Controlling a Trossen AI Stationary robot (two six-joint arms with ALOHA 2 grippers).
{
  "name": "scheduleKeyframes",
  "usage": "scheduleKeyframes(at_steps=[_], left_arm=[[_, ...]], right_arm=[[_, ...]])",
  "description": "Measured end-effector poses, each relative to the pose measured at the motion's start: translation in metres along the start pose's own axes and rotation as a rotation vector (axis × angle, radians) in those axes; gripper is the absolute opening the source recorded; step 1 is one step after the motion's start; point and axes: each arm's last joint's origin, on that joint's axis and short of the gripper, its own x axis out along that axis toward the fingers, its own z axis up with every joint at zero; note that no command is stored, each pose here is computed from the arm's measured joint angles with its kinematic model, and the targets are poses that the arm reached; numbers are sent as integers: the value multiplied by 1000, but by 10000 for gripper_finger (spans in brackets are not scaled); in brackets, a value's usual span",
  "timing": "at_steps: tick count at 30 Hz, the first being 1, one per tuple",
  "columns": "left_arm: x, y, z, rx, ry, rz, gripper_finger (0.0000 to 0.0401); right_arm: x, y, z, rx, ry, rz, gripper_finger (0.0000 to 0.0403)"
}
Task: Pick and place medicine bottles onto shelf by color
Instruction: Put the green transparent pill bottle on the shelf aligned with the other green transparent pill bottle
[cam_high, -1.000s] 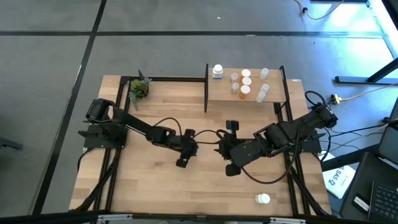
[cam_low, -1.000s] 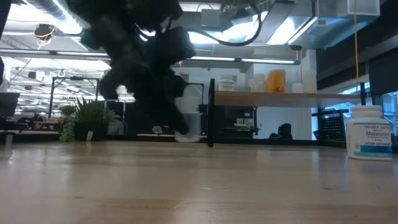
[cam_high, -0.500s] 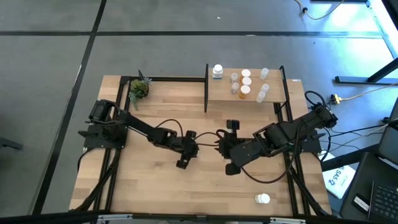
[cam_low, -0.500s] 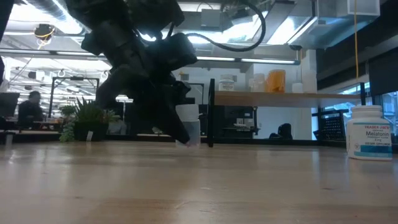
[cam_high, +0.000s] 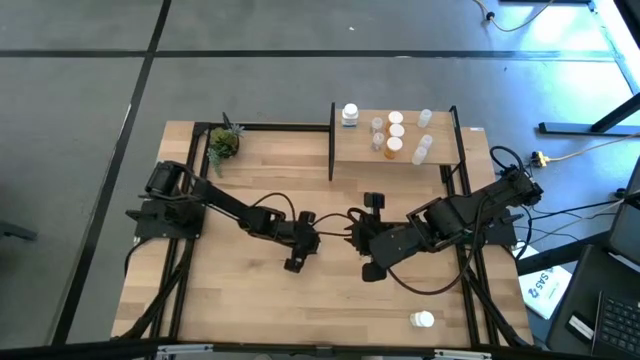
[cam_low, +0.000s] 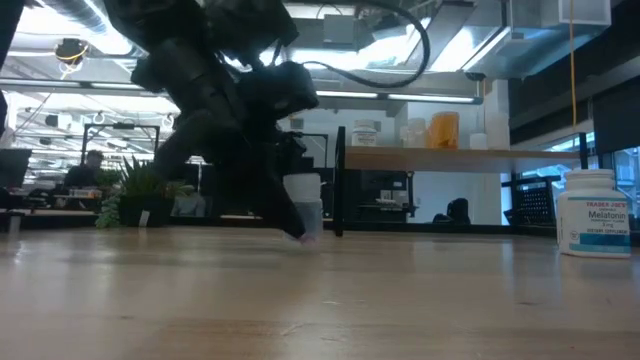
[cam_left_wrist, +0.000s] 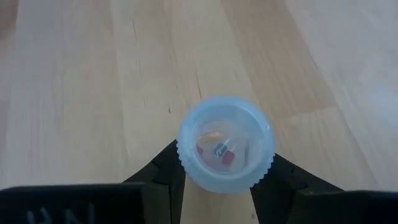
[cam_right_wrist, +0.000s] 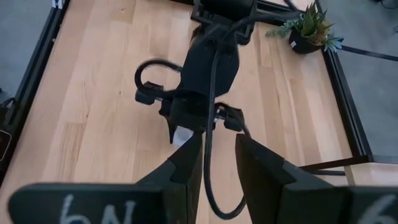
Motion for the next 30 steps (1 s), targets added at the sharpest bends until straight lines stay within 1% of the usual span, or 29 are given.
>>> scheduleKeyframes(at_steps=[7,10,12,17,22,26,30], left_arm=[[4,1,-3,-51,22,-14,124],[4,4,-4,-66,23,-26,132],[4,5,-4,-76,24,-30,144],[6,6,-8,-79,45,-26,191],[5,7,-6,-80,33,-25,232],[0,8,-3,-82,18,-17,259],[-14,10,3,-82,11,22,278]], right_arm=[[0,0,0,2,-4,1,99],[0,0,1,2,-5,3,99],[0,0,1,2,-5,4,99],[0,0,1,2,-6,5,99],[0,0,1,3,-5,4,99],[0,1,1,2,-5,9,99],[0,1,1,3,-5,10,99]])
